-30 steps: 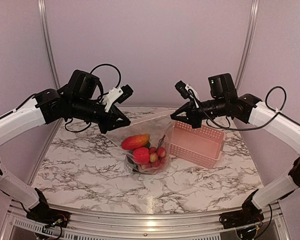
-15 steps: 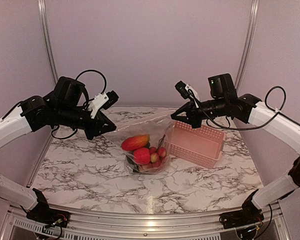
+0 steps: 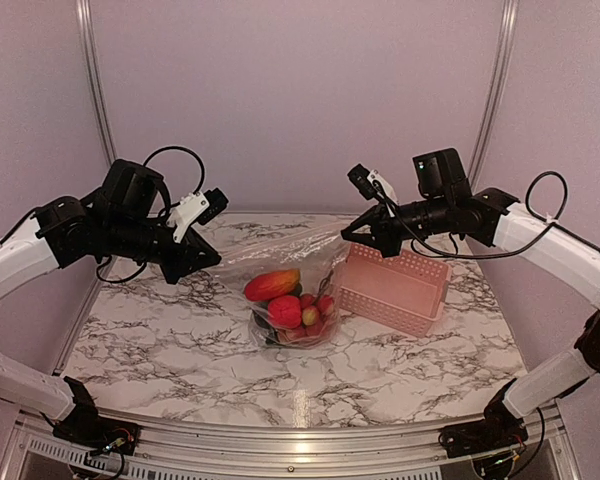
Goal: Place the food in the zip-top bag and seal the zipper
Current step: Zip the zipper of the food storage bag.
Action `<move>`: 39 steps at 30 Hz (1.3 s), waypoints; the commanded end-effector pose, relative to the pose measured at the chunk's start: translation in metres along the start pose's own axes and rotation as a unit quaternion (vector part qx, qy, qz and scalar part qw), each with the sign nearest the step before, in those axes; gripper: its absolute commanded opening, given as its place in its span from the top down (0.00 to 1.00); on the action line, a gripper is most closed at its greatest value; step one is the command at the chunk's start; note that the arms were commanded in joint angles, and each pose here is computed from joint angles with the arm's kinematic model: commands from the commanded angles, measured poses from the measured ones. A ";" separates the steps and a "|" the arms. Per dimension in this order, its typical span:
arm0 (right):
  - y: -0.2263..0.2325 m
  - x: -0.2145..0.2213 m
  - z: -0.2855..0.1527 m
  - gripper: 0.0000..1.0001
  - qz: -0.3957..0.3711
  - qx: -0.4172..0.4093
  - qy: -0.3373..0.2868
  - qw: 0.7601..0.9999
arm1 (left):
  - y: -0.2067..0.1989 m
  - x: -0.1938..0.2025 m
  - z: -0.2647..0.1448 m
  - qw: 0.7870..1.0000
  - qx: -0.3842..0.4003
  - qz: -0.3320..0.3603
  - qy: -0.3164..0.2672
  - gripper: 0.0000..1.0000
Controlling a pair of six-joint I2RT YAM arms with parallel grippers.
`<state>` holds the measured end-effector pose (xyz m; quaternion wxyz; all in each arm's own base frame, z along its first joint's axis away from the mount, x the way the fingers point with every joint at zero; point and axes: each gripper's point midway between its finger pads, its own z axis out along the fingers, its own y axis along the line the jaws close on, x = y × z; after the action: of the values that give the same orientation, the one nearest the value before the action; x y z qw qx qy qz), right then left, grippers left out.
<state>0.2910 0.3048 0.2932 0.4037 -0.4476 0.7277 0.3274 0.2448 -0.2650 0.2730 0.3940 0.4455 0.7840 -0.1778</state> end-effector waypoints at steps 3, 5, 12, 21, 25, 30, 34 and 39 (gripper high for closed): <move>-0.023 -0.007 -0.005 1.00 0.008 0.041 -0.004 0.999 | 0.009 0.026 -0.009 0.999 -0.025 -0.006 0.040 1.00; -0.023 -0.007 -0.004 1.00 0.009 0.038 -0.004 0.999 | 0.009 0.029 -0.007 0.999 -0.025 -0.006 0.044 1.00; -0.025 -0.009 -0.001 1.00 0.010 0.038 -0.005 0.999 | 0.015 0.033 -0.006 0.998 -0.037 -0.006 0.051 1.00; -0.020 -0.015 0.003 1.00 0.016 0.014 -0.011 1.000 | 0.024 0.009 -0.002 0.998 -0.051 -0.016 0.023 0.61; -0.015 -0.025 0.001 0.88 0.018 -0.001 -0.023 1.000 | 0.027 -0.013 -0.005 0.998 -0.052 -0.020 -0.004 0.53; -0.012 -0.035 0.001 0.63 0.024 -0.014 -0.032 0.999 | 0.032 -0.036 -0.013 0.997 -0.060 -0.023 -0.041 0.42; -0.008 -0.045 0.000 0.49 0.034 -0.031 -0.045 0.998 | 0.037 -0.060 -0.020 0.994 -0.065 -0.031 -0.078 0.35; 0.000 -0.076 -0.012 0.40 0.031 -0.046 -0.077 0.995 | 0.046 -0.081 -0.021 0.990 -0.078 -0.052 -0.106 0.29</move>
<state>0.3071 0.3193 0.3236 0.4008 -0.4213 0.7191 0.3803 0.2826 -0.2665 0.3311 0.4690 0.3816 0.7779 -0.1711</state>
